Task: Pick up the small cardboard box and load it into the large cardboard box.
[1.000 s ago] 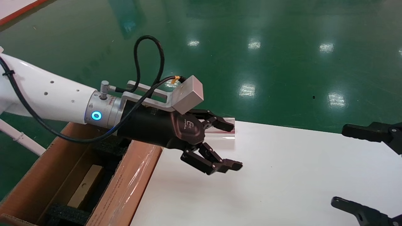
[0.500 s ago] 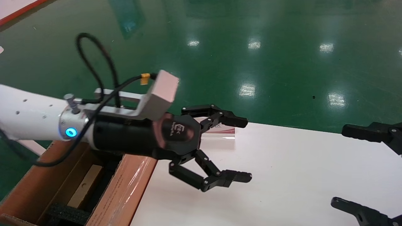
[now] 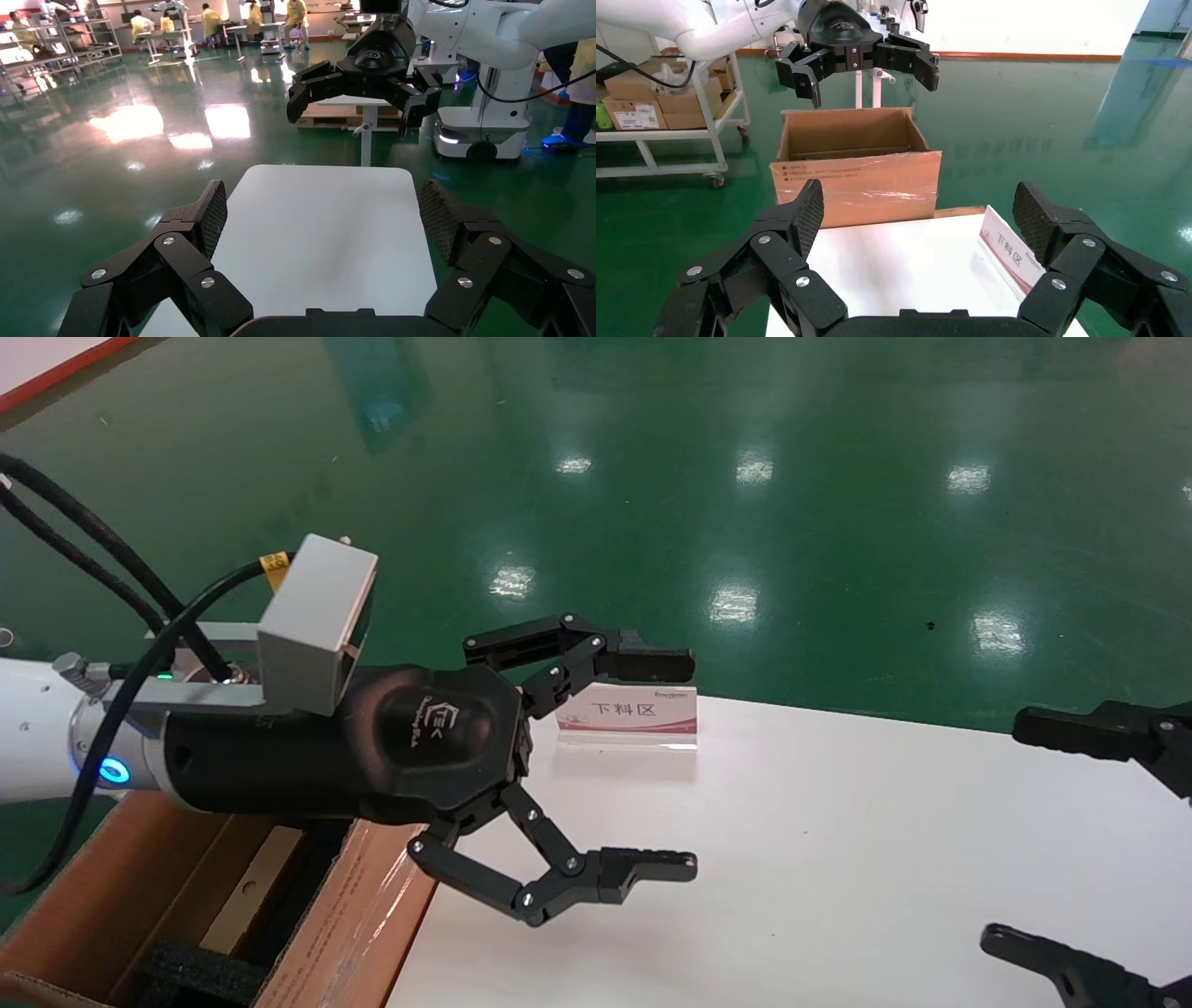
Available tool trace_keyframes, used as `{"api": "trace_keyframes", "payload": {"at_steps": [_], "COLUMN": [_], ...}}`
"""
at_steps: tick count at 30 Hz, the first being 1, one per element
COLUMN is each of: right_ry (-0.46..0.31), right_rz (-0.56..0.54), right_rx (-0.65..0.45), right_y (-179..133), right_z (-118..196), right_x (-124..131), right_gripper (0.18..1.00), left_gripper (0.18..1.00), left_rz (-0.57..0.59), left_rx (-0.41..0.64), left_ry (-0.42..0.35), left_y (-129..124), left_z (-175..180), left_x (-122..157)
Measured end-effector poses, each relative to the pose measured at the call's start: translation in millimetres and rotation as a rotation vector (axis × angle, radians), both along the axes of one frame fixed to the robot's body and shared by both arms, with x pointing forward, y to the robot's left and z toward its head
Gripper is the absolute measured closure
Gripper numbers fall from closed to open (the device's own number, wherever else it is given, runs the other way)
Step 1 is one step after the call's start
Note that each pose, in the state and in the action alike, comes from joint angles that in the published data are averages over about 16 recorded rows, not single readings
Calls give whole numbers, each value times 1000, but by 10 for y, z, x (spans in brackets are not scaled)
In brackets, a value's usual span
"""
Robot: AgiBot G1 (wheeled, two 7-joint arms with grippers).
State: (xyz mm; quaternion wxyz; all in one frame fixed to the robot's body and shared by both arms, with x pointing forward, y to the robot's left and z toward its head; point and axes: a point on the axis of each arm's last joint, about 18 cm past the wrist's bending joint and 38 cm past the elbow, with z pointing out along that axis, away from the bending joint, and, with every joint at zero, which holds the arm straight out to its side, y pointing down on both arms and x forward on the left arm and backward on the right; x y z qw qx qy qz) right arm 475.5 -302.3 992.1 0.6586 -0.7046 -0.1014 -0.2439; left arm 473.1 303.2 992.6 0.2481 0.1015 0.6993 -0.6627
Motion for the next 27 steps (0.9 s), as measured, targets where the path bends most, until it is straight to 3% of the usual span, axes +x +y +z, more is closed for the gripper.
{"api": "trace_keyframes", "payload": {"at_steps": [27], "right_ry": [0], "right_rz": [1], "right_rx": [-1], "right_y": [2], "right_z": [0], "right_x": [-1], "right_gripper": [178], "left_gripper": [184], "left_rz": [-1], "left_rx": [3], "left_ry": [1], "left_y": [-6], "left_z": [-1], "left_x": [3]}}
